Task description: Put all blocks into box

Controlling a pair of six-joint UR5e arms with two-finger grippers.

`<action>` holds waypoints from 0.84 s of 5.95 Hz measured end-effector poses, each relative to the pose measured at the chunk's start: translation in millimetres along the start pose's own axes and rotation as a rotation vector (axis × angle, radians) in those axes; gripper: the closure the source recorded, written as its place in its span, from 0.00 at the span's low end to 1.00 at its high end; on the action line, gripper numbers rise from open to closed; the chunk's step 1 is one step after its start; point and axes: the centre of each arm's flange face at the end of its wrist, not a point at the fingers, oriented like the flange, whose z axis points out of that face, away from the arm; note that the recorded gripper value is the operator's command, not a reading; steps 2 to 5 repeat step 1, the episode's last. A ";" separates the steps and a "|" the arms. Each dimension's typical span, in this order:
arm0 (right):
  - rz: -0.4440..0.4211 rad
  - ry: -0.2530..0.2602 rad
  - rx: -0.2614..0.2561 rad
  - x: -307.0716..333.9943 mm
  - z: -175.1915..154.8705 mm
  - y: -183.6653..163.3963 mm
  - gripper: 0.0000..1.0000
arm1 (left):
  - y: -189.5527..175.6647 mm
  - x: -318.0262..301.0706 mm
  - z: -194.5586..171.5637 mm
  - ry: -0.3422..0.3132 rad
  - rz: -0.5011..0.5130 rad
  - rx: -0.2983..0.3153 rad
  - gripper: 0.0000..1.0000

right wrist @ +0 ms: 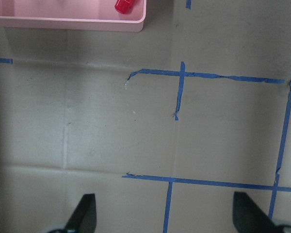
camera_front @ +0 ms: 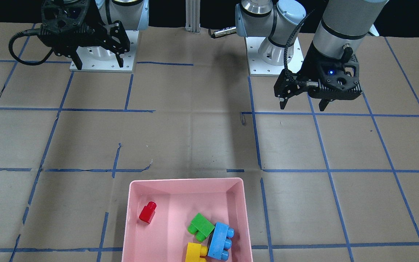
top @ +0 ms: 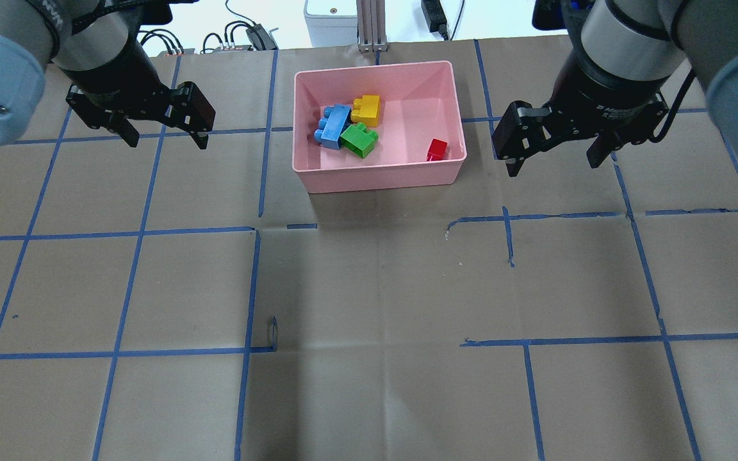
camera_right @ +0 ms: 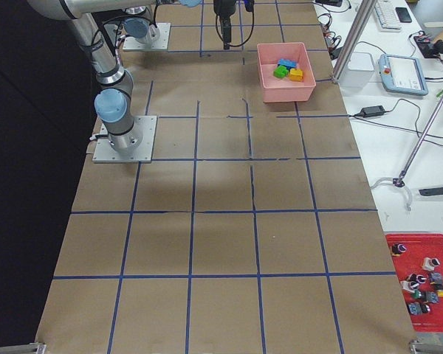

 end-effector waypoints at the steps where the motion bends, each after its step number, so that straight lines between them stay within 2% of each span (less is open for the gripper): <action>1: -0.001 0.001 -0.004 -0.1 1.2 0.4 0.00 | 0.4 0.0 -1.3 0.000 -0.001 0.003 0.00; 5: -0.001 0.001 -0.004 -0.1 1.2 0.4 0.00 | 0.4 0.0 -1.3 0.000 -0.001 0.003 0.00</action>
